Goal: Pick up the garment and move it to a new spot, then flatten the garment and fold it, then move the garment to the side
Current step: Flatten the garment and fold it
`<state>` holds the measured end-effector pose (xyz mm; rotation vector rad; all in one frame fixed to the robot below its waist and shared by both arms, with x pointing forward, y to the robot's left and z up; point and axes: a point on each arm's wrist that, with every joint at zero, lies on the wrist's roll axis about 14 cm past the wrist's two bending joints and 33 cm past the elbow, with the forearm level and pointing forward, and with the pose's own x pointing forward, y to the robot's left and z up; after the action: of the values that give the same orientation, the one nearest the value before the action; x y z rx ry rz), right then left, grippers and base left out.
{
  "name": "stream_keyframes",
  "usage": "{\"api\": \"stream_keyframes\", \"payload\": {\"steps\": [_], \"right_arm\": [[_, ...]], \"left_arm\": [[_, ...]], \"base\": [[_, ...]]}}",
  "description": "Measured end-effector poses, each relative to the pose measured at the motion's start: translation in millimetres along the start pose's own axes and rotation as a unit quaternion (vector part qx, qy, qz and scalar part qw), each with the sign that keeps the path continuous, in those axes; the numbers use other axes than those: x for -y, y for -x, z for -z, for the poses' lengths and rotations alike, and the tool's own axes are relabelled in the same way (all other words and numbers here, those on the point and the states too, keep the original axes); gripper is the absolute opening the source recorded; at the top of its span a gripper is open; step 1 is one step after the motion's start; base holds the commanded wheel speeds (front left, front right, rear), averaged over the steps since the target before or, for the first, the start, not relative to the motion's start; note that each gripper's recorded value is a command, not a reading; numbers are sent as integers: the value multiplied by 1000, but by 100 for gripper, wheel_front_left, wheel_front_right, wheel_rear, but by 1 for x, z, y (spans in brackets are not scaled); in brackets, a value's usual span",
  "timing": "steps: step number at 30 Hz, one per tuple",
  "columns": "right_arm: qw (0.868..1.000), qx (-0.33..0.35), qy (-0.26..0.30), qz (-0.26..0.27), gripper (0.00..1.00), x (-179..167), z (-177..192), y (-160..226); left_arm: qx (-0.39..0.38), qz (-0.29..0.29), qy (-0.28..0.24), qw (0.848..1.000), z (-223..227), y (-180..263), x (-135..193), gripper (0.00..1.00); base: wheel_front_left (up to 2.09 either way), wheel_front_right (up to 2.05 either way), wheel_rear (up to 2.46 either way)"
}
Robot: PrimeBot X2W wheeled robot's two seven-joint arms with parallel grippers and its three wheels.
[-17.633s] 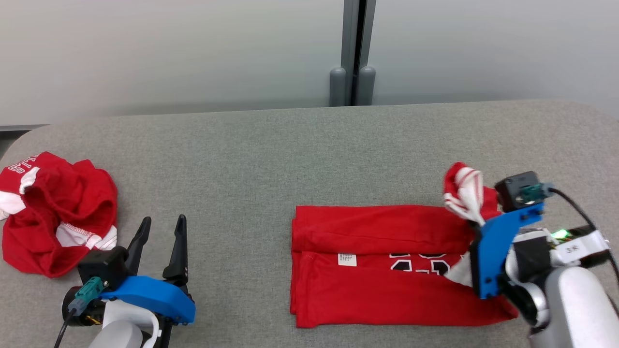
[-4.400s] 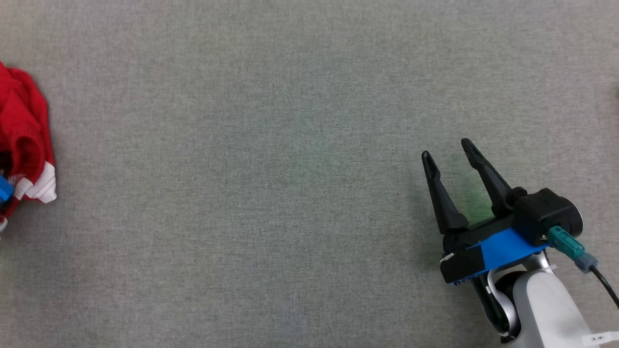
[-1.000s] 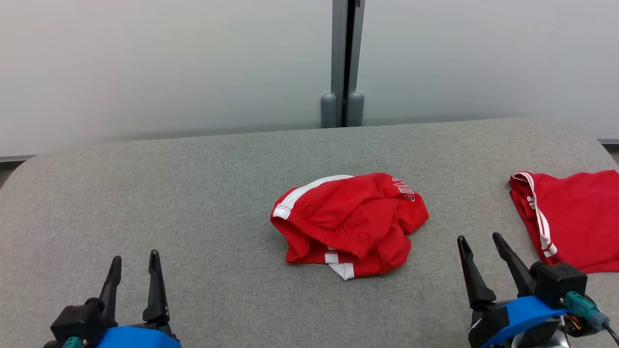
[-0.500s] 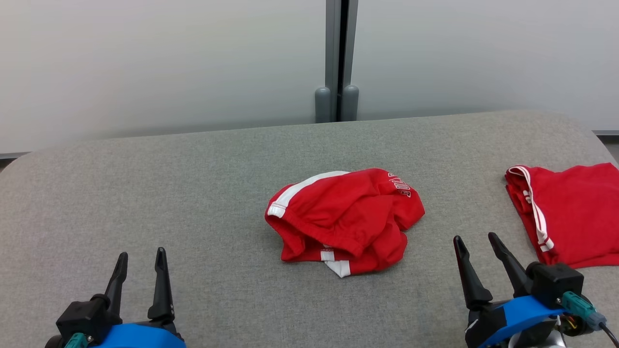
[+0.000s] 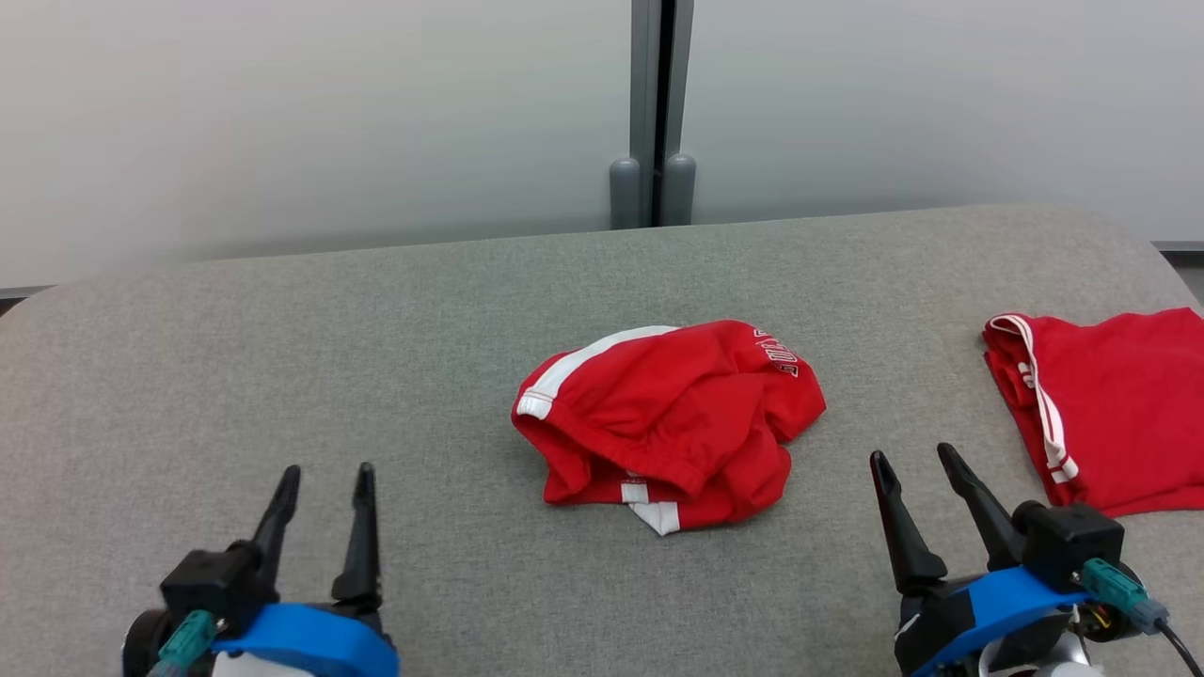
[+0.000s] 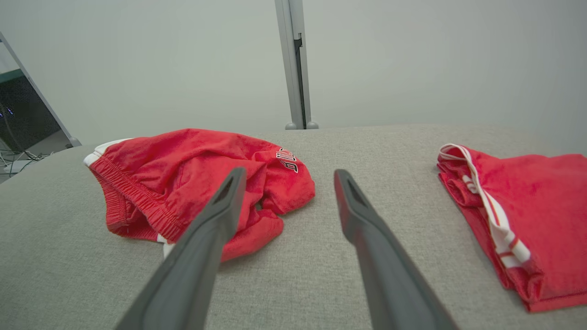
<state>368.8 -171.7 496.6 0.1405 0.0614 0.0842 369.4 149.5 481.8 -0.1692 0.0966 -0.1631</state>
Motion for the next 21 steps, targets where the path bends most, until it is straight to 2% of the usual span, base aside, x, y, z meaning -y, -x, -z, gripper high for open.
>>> {"api": "stream_keyframes", "payload": {"steps": [4,7,11,15,18,21], "right_arm": [[1000,-2,0,-2,100,-1,1,-3],[1000,0,-1,-2,100,-1,0,-6],[1000,-2,-2,5,100,4,2,-6],[1000,-2,-6,15,100,11,4,-7],[1000,-5,-7,24,100,16,6,-7],[999,-4,-6,36,100,24,6,-6]], "left_arm": [[-24,77,-10,997,1,-15,38,100],[-69,136,-1,988,16,-21,69,100],[-139,209,20,968,44,-22,112,100],[-210,267,50,939,74,-18,154,100],[-248,289,49,923,91,-21,169,100],[-263,304,50,914,99,-28,180,100]], "base": [[0,0,0],[0,0,0],[0,0,0],[0,0,0],[0,0,0],[0,0,0]]}}
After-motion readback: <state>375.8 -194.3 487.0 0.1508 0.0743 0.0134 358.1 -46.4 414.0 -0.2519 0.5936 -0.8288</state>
